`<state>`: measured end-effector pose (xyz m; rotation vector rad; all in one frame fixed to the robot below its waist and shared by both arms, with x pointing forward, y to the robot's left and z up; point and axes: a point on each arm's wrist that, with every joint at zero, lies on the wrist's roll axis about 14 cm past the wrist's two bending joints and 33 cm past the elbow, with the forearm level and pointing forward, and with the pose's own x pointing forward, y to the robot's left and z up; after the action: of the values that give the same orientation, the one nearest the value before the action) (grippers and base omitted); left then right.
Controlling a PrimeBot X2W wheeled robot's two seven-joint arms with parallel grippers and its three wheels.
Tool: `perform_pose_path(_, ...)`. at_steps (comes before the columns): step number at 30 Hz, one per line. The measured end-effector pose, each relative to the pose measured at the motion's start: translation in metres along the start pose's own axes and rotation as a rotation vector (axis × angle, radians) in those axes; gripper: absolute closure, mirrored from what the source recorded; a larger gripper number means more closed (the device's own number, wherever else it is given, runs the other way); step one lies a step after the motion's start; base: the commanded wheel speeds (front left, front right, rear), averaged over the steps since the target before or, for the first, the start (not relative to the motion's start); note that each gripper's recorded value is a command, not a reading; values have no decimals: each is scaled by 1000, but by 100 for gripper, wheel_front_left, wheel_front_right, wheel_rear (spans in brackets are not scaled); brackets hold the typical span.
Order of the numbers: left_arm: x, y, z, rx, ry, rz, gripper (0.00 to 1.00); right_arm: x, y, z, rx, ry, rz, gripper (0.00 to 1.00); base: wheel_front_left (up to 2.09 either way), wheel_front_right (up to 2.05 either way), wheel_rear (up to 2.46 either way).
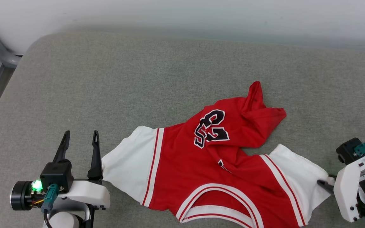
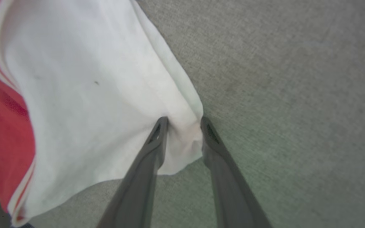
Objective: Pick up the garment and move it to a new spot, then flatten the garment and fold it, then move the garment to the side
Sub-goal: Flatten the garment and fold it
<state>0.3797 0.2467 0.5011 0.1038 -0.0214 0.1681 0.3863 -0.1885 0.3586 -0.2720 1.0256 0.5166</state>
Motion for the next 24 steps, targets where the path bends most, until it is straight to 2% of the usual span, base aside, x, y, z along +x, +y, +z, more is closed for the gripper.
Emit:
perform_pose_path(6,-1,-1,7,21,-26,-39,0,-18,-2,16,43,-164,-18,100,0,0,0)
perform_pose_path(10,-1,-1,13,44,-42,-93,0,-40,-18,8,104,-235,-67,100,0,0,0)
perform_pose_path(19,26,-13,39,110,-48,-247,0,-74,-38,-33,200,-283,-154,100,0,0,0)
perform_pose_path(24,41,-18,42,139,72,-335,0,-82,-34,-44,224,-305,-170,100,0,0,0)
